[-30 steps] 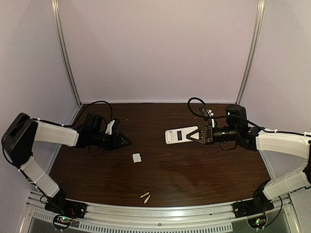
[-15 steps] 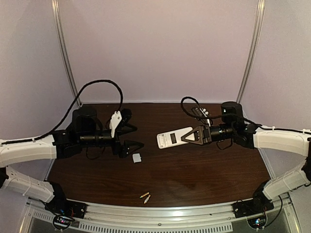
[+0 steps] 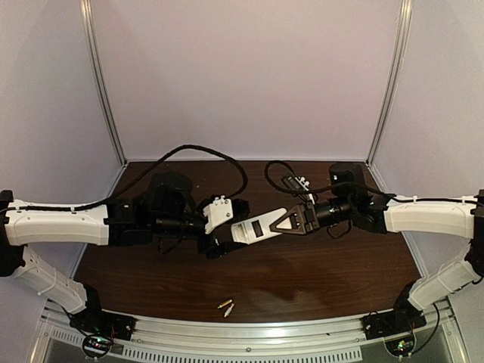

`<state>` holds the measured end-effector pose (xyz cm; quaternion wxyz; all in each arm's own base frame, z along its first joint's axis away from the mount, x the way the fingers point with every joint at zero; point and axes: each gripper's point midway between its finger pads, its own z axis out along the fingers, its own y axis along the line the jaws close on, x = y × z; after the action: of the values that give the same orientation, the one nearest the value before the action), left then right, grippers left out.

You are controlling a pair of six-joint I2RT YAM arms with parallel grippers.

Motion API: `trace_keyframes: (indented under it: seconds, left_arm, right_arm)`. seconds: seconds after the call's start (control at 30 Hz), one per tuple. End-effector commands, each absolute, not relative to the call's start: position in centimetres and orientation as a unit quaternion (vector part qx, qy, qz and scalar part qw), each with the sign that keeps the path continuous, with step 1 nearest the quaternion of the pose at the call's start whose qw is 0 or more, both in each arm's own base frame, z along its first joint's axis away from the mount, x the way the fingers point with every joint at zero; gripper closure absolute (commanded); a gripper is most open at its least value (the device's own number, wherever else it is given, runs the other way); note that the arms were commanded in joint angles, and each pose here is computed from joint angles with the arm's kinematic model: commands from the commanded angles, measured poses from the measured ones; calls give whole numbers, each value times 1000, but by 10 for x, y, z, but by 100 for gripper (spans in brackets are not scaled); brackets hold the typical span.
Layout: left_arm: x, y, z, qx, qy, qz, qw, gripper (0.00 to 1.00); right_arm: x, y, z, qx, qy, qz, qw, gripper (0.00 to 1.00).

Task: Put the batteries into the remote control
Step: Pass from the right arm to the left

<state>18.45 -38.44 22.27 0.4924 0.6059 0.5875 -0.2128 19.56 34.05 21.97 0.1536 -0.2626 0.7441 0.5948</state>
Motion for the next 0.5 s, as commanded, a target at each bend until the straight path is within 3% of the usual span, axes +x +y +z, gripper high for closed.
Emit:
trace_keyframes:
  seconds: [0.0,0.47]
  left_arm:
    - [191,-390,225,614,584,-189,496,20]
    - [203,-393,210,605,611,-143,490,39]
  right_arm:
    - [197,349,240,-275,725,609,168,100]
    - [196,355,244,-267,715,625,166,100]
